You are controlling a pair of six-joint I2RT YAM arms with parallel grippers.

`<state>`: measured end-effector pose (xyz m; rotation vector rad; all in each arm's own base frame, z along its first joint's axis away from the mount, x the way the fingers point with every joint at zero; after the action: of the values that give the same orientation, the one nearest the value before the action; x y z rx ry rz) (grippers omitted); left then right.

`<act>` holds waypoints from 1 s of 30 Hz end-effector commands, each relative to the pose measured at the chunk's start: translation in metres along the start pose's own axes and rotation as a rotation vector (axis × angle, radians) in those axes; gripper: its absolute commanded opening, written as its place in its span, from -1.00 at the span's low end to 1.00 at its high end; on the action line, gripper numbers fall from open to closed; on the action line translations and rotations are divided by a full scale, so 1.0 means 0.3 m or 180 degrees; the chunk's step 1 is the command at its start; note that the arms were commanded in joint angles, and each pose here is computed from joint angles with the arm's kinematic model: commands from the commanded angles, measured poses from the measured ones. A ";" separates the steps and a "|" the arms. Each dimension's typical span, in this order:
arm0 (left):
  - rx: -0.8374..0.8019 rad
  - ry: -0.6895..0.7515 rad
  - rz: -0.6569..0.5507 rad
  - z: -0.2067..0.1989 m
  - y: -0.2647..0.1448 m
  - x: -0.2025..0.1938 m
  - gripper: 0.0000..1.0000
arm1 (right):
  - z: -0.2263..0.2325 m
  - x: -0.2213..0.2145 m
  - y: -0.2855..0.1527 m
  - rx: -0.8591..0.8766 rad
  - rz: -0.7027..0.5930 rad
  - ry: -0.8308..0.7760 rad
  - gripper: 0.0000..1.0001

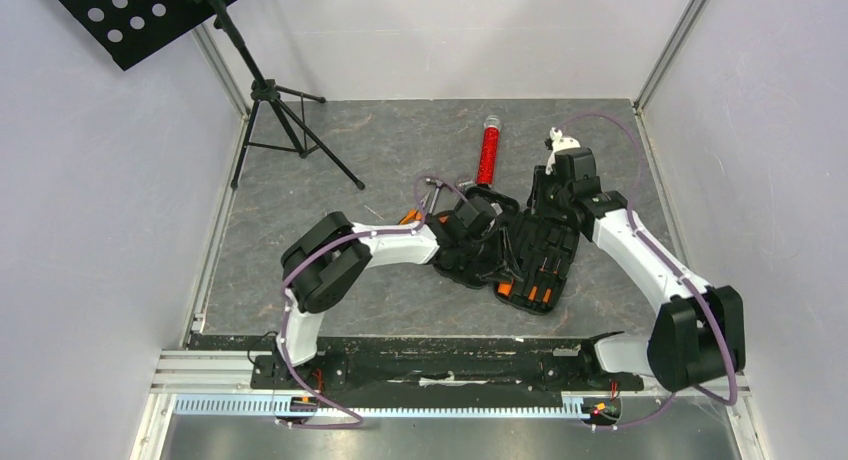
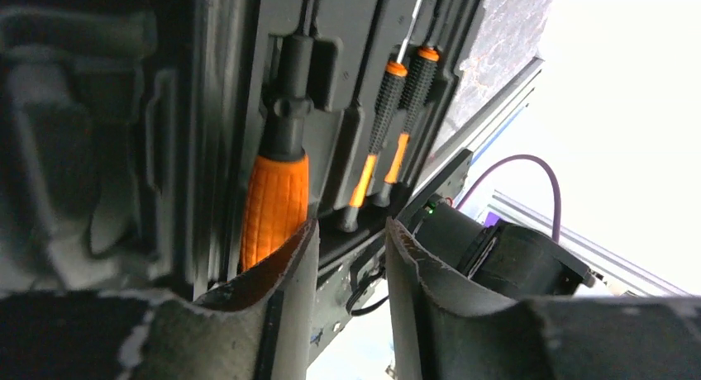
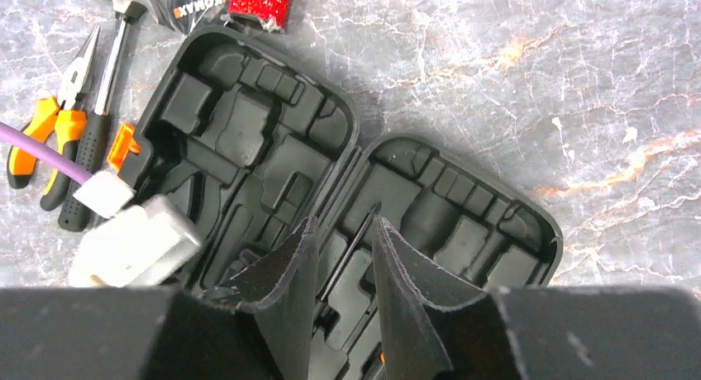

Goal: Pack the tool kit
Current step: Adjust the screwdriver in the toolbox, then adjust the toolbox at the center of the board.

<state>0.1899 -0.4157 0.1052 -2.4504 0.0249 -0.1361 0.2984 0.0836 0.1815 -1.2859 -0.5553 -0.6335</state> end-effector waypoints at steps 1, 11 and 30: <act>0.0103 0.0459 -0.0473 -0.097 -0.155 0.047 -0.12 | -0.005 -0.084 -0.037 0.0149 0.0129 0.0001 -0.35; 0.1077 0.0576 -0.1300 0.111 -0.544 0.106 0.03 | 0.054 -0.311 -0.054 0.0316 0.0440 -0.0128 -0.40; 0.2711 0.0985 -0.2595 0.281 -1.118 0.264 0.03 | 0.072 -0.353 -0.005 0.0073 0.0763 -0.0129 -0.86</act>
<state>0.2695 -0.1333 0.2492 -1.6443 -0.7285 -0.6395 0.2075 0.1130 0.1004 -1.3112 -0.4117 -0.3664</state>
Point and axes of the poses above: each gripper's point midway between its finger pads, its own y axis out along the fingers, its own z axis along the line the jaws close on, x = y × z, the point moved 7 cm from there along -y, back along the fingers, and after that the axes turned 4 degrees about y, right-handed, at the moved point
